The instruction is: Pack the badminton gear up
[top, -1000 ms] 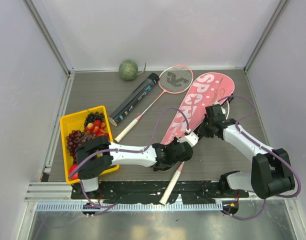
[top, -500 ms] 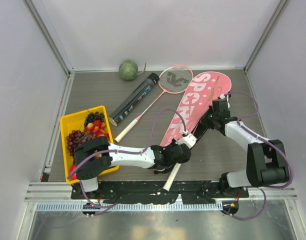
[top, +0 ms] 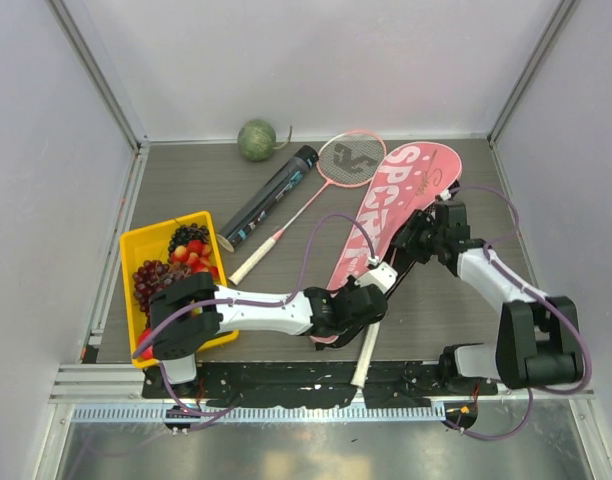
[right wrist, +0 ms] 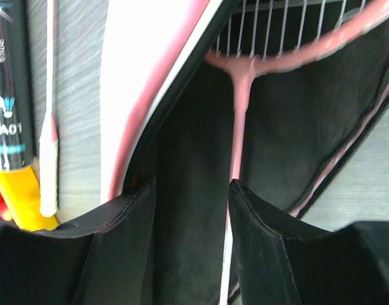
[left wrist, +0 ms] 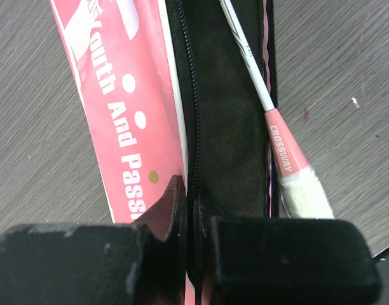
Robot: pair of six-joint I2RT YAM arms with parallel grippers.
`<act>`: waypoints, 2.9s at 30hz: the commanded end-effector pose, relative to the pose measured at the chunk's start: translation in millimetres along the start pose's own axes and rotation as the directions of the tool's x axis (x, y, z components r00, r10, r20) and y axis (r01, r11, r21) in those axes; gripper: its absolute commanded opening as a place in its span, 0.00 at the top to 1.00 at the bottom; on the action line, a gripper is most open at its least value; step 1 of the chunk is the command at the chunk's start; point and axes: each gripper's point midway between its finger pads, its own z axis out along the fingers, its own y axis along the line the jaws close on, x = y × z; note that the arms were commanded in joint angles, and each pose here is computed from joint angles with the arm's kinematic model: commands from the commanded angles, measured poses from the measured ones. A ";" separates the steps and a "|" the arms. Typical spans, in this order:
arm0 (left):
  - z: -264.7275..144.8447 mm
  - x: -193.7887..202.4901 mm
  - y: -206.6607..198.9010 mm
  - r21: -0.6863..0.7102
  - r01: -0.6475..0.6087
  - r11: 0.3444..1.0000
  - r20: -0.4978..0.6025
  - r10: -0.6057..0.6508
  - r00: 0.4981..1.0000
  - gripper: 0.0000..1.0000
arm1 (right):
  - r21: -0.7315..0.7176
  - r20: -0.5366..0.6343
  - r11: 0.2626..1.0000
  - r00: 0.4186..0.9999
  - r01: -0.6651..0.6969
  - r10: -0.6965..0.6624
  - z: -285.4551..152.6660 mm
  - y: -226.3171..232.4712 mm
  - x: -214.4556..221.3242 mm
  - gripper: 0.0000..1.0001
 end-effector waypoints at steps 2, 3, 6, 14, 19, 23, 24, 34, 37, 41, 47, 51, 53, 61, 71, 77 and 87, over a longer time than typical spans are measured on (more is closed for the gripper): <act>-7.4 -24.8 -19.0 0.057 0.069 0.996 0.044 -0.072 0.996 1.00 | -0.084 -0.057 0.996 0.998 0.026 -0.030 -28.7 -1.6 40.5 0.45; -6.9 -24.0 -19.1 0.057 0.070 0.996 0.043 -0.072 0.996 1.00 | -0.074 -0.055 0.997 0.998 0.032 -0.036 -29.8 -5.7 43.7 0.45; -6.8 -24.3 -18.6 0.051 0.073 0.996 0.040 -0.075 0.996 1.00 | -0.031 -0.076 0.999 0.996 0.041 -0.043 -34.1 -25.5 63.4 0.46; -7.9 -24.6 -18.6 0.053 0.078 0.996 0.045 -0.081 0.996 1.00 | -0.126 -0.114 0.992 0.993 0.010 -0.024 -31.6 -30.9 101.3 0.48; -9.5 -28.6 -21.1 0.068 0.085 0.994 0.053 -0.089 0.995 1.00 | -0.155 -0.127 0.988 0.992 -0.006 -0.014 -23.3 -26.2 106.7 0.54; -10.7 -28.8 -22.9 0.083 0.091 0.992 0.057 -0.096 0.994 1.00 | -0.166 -0.126 0.986 0.992 -0.003 -0.018 -19.3 -17.1 111.3 0.60; -9.8 -28.5 -22.9 0.083 0.091 0.992 0.055 -0.096 0.994 1.00 | -0.159 -0.119 0.987 0.993 -0.002 -0.018 -18.8 -16.9 109.8 0.61; -7.6 -24.4 -23.3 0.077 0.087 0.993 0.045 -0.091 0.995 1.00 | -0.053 -0.050 0.998 0.998 0.024 -0.026 -46.2 -22.8 93.7 0.53; -7.2 -25.7 -23.7 0.078 0.095 0.992 0.046 -0.099 0.994 1.00 | -0.050 -0.037 0.998 0.999 0.023 -0.025 -44.8 -25.9 94.2 0.53; -9.1 -26.8 -24.4 0.084 0.100 0.991 0.048 -0.104 0.993 1.00 | -0.055 -0.027 0.998 0.999 0.027 -0.029 -37.5 -28.3 93.7 0.53; -8.0 -25.3 -26.7 0.094 0.109 0.990 0.043 -0.113 0.993 1.00 | -0.093 -0.041 0.995 0.998 0.040 -0.044 -21.1 -25.1 94.7 0.57; -8.6 -26.5 -30.1 0.112 0.120 0.986 0.043 -0.125 0.991 1.00 | -0.043 -0.119 0.999 0.993 0.002 -0.007 -10.3 -39.4 112.0 0.60; -10.1 -28.7 -32.5 0.126 0.127 0.984 0.044 -0.134 0.990 1.00 | -0.077 -0.096 0.997 0.995 -0.028 0.020 -6.8 -35.5 111.7 0.68; -16.3 -11.8 -14.8 0.084 0.142 0.986 0.055 -0.147 0.988 1.00 | -0.144 0.076 0.986 0.992 -0.088 0.100 -14.4 -1.8 58.1 0.95; -30.9 -11.3 -25.9 0.202 0.197 0.960 0.083 -0.217 0.973 1.00 | -0.234 0.205 0.939 0.931 -0.251 0.301 -25.7 6.5 24.7 0.94; -42.1 -30.7 -30.0 0.251 0.217 0.943 0.120 -0.253 0.960 1.00 | -0.235 0.232 0.925 0.907 -0.299 0.351 -22.8 4.5 17.8 0.95; -43.8 -32.6 -45.1 0.267 0.183 0.946 0.131 -0.224 0.966 1.00 | -0.225 0.197 0.893 0.879 -0.390 0.433 -10.1 -1.5 27.4 0.95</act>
